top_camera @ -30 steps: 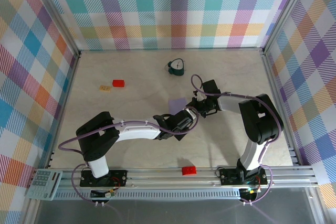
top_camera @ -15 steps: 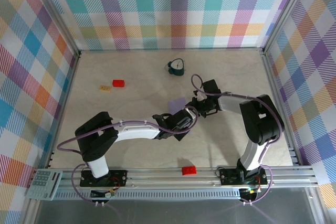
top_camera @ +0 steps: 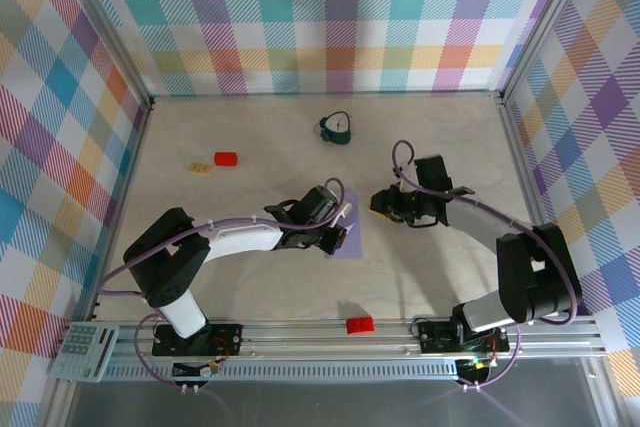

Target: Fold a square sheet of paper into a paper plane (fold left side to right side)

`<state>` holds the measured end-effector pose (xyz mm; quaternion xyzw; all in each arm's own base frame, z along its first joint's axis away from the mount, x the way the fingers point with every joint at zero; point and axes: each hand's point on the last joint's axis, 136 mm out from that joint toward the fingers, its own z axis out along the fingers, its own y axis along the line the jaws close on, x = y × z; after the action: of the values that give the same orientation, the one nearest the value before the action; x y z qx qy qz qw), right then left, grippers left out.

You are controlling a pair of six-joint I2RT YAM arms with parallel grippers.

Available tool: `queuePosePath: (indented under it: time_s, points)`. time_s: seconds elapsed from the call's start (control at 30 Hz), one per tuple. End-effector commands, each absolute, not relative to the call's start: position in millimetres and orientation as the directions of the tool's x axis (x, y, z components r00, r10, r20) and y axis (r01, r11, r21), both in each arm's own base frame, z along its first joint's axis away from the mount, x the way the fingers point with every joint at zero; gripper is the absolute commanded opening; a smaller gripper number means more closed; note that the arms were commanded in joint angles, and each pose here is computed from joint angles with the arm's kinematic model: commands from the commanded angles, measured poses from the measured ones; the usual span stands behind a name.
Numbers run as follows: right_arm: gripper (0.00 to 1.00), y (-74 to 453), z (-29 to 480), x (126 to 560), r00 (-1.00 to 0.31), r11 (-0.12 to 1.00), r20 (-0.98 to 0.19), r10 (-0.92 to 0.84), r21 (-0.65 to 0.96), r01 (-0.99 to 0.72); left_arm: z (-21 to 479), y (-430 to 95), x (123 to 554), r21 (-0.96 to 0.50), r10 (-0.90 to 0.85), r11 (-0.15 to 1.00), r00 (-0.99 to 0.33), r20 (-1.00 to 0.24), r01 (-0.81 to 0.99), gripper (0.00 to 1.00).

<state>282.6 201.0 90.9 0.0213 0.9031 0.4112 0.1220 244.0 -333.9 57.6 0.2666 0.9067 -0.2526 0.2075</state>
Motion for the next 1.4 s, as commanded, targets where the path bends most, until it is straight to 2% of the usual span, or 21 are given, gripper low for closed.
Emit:
queuePosePath:
  time_s: [0.0,0.27,0.53,1.0,1.37]
  points:
    - [0.20,202,78,259,-0.980,0.650,-0.172,0.101,0.757,-0.066,68,-339,238,-0.477,0.319,0.682,-0.812,-0.488,0.555,0.00]
    - [0.00,225,48,231,-0.991,0.667,-0.127,0.031,0.741,-0.074,65,-333,242,-0.505,0.286,0.691,-0.837,-0.466,0.517,0.00]
    - [0.00,245,29,220,-0.994,0.687,-0.105,-0.005,0.723,-0.080,61,-335,243,-0.523,0.270,0.698,-0.857,-0.439,0.489,0.00]
    - [0.00,232,-4,203,-0.999,0.769,-0.025,-0.031,0.638,-0.040,53,-330,245,-0.514,0.269,0.717,-0.867,-0.419,0.471,0.00]
    - [0.00,225,-4,206,-0.997,0.808,-0.039,-0.072,0.584,-0.081,50,-324,248,-0.548,0.274,0.698,-0.879,-0.390,0.461,0.00]
